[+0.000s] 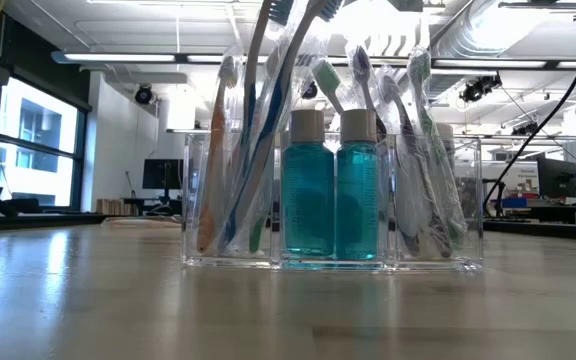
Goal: Pick & Place toothbrushing station
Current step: Put the blue toothbrush into the transparent organizer
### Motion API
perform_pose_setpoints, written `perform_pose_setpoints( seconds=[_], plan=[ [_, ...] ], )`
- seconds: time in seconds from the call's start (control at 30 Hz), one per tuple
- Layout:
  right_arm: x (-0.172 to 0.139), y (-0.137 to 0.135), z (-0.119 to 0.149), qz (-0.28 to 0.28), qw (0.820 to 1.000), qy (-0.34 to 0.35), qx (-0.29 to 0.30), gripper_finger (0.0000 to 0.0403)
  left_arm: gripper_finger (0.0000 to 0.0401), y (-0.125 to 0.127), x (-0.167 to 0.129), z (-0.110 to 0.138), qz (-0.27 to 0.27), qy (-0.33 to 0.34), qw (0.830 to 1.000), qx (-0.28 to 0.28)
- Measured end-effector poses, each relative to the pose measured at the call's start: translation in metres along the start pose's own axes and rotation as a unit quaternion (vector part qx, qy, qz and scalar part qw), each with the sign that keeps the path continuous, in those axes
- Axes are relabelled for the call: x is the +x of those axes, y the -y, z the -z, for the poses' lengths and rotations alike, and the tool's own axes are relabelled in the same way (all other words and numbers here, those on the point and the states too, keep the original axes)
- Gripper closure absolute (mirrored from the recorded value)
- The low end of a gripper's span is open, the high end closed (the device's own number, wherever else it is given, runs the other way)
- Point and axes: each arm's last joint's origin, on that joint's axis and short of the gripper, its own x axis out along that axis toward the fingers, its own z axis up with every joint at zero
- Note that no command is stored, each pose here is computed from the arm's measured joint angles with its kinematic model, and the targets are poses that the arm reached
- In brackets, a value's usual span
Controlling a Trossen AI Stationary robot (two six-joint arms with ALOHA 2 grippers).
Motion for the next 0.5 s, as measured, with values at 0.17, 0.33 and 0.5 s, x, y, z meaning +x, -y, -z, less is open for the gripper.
perform_pose_setpoints(
  seconds=[0.17,0.33,0.5],
  plan=[
    [-0.0001,0.0001,0.0001,0.003,1.0,-0.001,-0.001,0.0393,0.0305,0.0,0.0,-0.0006,0.0,0.003,1.0,0.01],
    [-0.0007,-0.0011,-0.0002,0.002,1.0,-0.001,-0.001,0.0393,0.028,0.0008,-0.0004,-0.0025,0.001,0.012,1.0,0.011],
    [-0.0014,-0.0025,-0.0005,0.0,1.0,-0.001,-0.003,0.0393,0.0224,0.0008,-0.0004,-0.0024,0.002,0.011,1.0,0.01]
  ],
)
